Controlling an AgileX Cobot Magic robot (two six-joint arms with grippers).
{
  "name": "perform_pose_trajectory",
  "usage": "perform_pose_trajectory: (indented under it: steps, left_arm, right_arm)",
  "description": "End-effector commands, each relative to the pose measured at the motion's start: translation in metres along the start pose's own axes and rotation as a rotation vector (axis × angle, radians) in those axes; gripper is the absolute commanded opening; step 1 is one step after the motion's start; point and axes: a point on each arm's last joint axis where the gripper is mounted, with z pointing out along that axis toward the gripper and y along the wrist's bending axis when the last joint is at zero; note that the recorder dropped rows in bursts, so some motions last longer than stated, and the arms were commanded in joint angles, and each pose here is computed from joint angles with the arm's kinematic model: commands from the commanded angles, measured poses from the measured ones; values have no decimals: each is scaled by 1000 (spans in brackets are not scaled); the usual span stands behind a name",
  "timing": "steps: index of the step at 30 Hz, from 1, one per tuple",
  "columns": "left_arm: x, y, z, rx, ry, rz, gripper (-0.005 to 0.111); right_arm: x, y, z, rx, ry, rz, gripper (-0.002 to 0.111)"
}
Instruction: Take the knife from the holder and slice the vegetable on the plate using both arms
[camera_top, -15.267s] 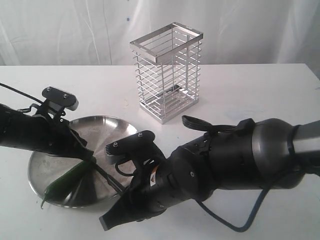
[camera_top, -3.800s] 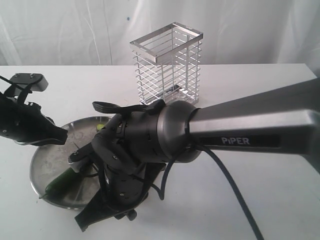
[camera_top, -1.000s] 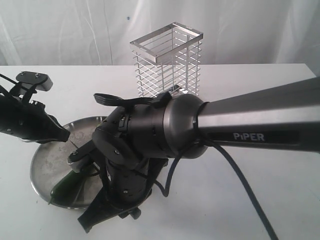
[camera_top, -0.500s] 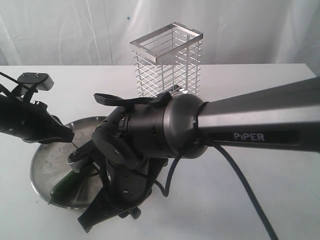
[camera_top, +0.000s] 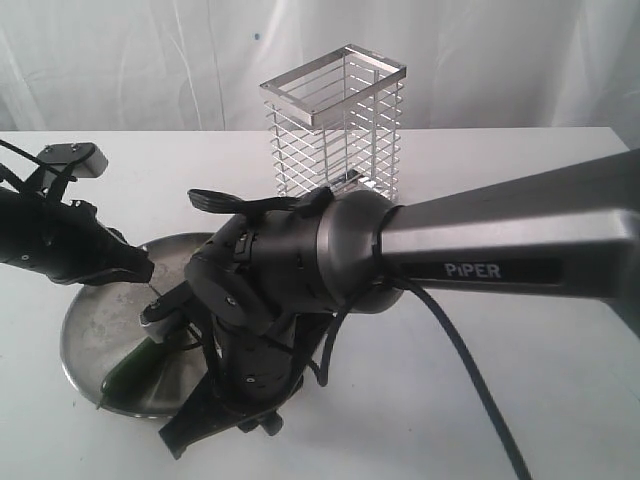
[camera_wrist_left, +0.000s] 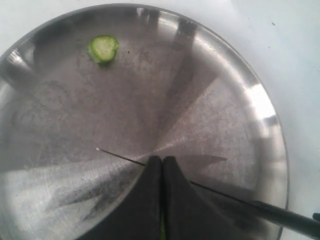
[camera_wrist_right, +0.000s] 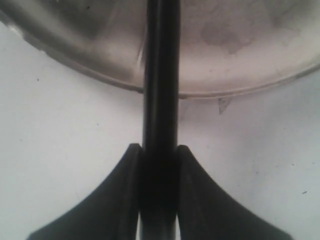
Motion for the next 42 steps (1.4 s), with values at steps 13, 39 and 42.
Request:
perform_pose_trajectory:
  steps: [13, 39, 42]
  left_arm:
    - [-2, -9, 0, 42, -7, -4, 0]
    - [8, -8, 22, 7, 52, 49, 0]
    - [6, -9, 18, -3, 50, 89, 0]
  right_arm:
    - [-7, 0, 4, -9, 13, -11, 0]
    - [-7, 0, 5, -9, 14, -15, 0]
    - [-7, 0, 5, -8, 16, -17, 0]
